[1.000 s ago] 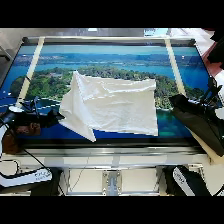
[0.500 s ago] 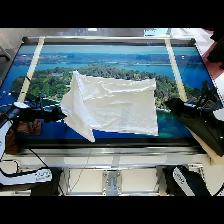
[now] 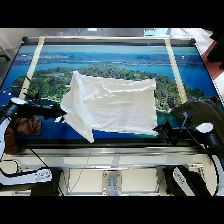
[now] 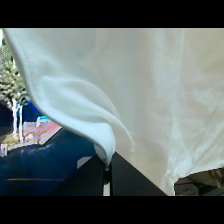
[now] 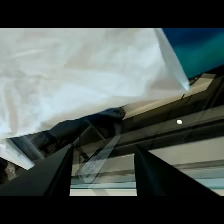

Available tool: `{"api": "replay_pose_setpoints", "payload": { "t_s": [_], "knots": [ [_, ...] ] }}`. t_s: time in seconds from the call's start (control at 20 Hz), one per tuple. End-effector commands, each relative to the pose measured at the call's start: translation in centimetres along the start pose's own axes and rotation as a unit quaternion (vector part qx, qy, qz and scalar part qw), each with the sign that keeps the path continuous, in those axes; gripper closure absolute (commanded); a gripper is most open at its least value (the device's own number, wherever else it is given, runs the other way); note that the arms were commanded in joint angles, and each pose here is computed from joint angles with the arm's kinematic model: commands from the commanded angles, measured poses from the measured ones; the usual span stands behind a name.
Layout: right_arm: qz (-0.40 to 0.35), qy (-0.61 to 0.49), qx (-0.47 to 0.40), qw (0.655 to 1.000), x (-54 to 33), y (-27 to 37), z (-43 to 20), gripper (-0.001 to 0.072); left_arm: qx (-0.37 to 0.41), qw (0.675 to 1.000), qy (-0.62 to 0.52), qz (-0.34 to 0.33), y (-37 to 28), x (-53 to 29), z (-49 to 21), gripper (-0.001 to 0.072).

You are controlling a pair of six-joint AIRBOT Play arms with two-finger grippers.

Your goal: Fold the shirts.

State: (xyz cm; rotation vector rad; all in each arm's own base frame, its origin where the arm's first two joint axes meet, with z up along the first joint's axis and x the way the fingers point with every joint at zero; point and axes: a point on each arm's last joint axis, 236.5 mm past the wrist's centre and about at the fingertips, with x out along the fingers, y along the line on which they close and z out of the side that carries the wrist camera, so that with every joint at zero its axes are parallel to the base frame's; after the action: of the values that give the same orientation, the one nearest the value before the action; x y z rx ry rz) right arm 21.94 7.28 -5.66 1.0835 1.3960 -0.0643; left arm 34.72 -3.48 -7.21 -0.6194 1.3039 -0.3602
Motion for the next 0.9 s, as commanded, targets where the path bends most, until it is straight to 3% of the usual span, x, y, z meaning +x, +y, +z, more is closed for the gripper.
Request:
{"api": "replay_pose_setpoints", "payload": {
  "t_s": [0.0, 0.4, 0.65, 0.7, 0.85],
  "knots": [
    [-0.020, -0.003, 0.067, 0.998, 1.5, -2.4, -0.4, 0.0252, 0.005, 1.000, 0.004, 0.000, 0.0, 0.0, -0.1, 0.0697],
    [0.029, -0.093, 0.173, 0.980, 4.4, -4.6, 2.2, 0.0254, 0.005, 1.000, 0.004, 0.000, -0.1, 0.0, -0.1, 0.0697],
    [0.067, -0.144, 0.190, 0.969, 4.1, -3.9, 4.5, 0.0266, 0.005, 1.000, 0.004, -0.001, -0.1, 0.0, -0.1, 0.0697],
    [0.069, -0.153, 0.193, 0.967, 3.9, -3.9, 5.0, 0.0294, 0.005, 1.000, 0.004, -0.001, -0.1, 0.0, -0.1, 0.0697],
    [0.089, -0.166, 0.183, 0.965, 3.6, -3.0, 5.7, 0.0652, 0.005, 1.000, 0.008, -0.003, -0.2, 0.0, -0.3, 0.0697]
  ]
}}
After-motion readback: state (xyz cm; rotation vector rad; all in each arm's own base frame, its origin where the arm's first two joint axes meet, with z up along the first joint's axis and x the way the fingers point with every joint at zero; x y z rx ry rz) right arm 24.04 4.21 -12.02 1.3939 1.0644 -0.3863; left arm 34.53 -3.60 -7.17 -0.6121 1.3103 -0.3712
